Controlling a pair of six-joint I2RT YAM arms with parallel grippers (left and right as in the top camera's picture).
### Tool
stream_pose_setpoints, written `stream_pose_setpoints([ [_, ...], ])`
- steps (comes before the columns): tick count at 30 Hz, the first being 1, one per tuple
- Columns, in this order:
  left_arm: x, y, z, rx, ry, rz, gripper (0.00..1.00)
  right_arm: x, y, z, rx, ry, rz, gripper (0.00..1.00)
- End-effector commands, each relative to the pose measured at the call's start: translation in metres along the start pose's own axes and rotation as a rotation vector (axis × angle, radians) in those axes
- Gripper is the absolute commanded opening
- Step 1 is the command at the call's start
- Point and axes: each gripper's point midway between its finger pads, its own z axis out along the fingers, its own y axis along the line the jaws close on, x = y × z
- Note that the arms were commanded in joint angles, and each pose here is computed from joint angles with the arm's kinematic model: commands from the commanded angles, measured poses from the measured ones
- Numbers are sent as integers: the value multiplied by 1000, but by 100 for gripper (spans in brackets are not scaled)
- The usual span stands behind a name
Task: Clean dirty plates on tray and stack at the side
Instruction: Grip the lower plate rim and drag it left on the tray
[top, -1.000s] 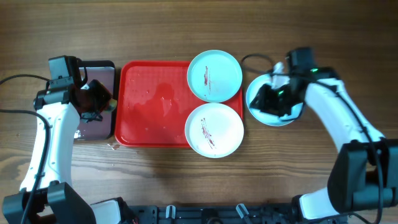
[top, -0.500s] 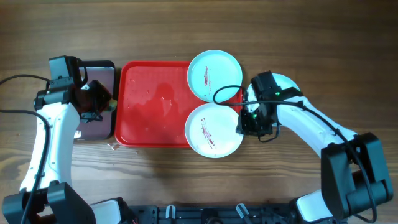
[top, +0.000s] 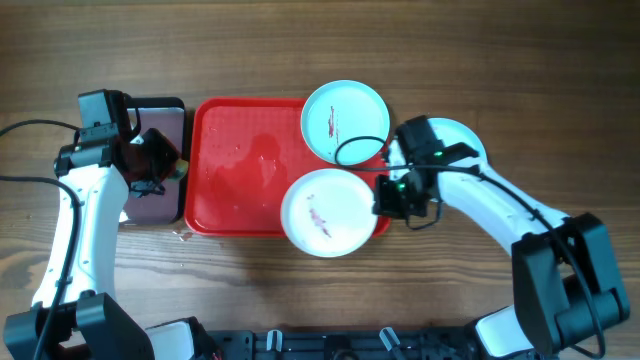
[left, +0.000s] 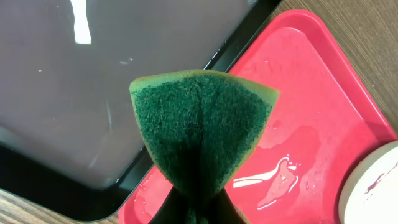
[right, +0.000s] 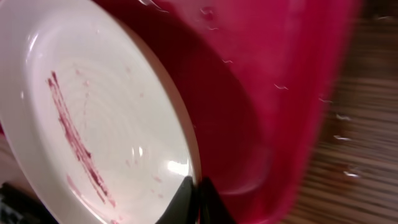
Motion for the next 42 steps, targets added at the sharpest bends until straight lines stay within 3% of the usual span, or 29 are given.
stream_pose_setpoints([
  [1, -3, 0, 0, -2, -5, -6, 4, 6, 40, 12, -66, -10, 43, 4],
  [9, -3, 0, 0, -2, -5, -6, 4, -37, 82, 19, 2, -373, 70, 5],
  [13, -3, 1, 0, -4, -2, -6, 4, -49, 91, 23, 3, -456, 72, 4],
  [25, -3, 1, 0, -3, -3, -6, 4, -51, 115, 62, -46, -351, 33, 5],
  [30, -3, 1, 0, -3, -3, -7, 4, -45, 136, 61, -66, -352, -31, 17],
  [35, -3, 0, 0, -3, -3, -6, 4, -46, 143, 56, -40, -355, -149, 38],
  [42, -2, -1, 0, -2, -1, -1, 4, -70, 130, 39, 13, -368, -258, 40],
])
